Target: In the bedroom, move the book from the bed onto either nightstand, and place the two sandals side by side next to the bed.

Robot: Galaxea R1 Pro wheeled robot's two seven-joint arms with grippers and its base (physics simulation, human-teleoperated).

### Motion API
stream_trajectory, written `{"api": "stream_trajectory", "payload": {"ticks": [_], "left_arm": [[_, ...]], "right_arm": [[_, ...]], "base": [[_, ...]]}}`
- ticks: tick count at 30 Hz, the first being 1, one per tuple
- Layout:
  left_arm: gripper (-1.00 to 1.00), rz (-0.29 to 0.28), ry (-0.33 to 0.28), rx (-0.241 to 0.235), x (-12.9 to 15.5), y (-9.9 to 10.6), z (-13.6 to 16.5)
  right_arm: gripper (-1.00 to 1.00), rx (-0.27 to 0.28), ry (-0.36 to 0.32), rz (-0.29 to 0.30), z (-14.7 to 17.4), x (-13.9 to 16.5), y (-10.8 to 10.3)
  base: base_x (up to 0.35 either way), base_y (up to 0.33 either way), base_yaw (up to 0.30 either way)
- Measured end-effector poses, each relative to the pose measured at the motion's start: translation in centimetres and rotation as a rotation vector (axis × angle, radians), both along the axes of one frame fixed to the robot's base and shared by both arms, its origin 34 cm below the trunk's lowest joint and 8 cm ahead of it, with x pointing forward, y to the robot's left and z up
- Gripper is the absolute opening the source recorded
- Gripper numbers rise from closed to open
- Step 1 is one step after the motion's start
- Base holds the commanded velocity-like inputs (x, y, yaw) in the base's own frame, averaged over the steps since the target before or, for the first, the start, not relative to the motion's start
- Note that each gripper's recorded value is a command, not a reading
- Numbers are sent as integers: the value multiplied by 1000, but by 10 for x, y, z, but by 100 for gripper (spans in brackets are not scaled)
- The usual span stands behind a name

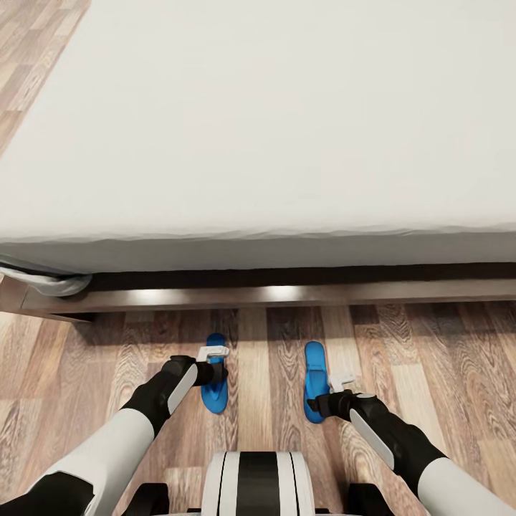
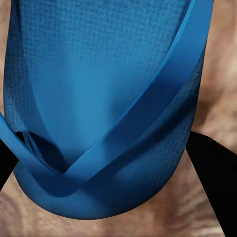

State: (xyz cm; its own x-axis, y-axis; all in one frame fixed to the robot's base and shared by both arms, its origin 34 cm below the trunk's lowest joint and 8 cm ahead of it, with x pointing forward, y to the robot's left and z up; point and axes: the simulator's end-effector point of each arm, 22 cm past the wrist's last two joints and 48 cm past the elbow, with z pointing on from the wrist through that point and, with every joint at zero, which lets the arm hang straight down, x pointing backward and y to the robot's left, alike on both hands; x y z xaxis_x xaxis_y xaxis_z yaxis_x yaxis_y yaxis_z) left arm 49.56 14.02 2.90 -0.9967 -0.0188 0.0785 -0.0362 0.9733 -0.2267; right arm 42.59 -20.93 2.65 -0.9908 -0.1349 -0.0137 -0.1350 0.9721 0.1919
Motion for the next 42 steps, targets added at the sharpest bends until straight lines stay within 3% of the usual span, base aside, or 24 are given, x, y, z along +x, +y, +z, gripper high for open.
{"api": "stream_trajectory", "payload": {"ticks": [2,3,25,42], "left_arm": [[-100,0,1,-1,0,0,0],[100,0,1,-1,0,0,0],[100,19,-1,-2,-4,0,-3],[100,18,-78,-5,30,-1,30]], "right_arm": [[-100,1,0,0,0,0,0],[-100,0,0,0,0,0,0],[-100,0,-2,-3,1,2,0],[-100,-9,-70,-3,26,31,-3]], "base": [[0,0,0],[0,0,0],[0,0,0],[0,0,0]]}}
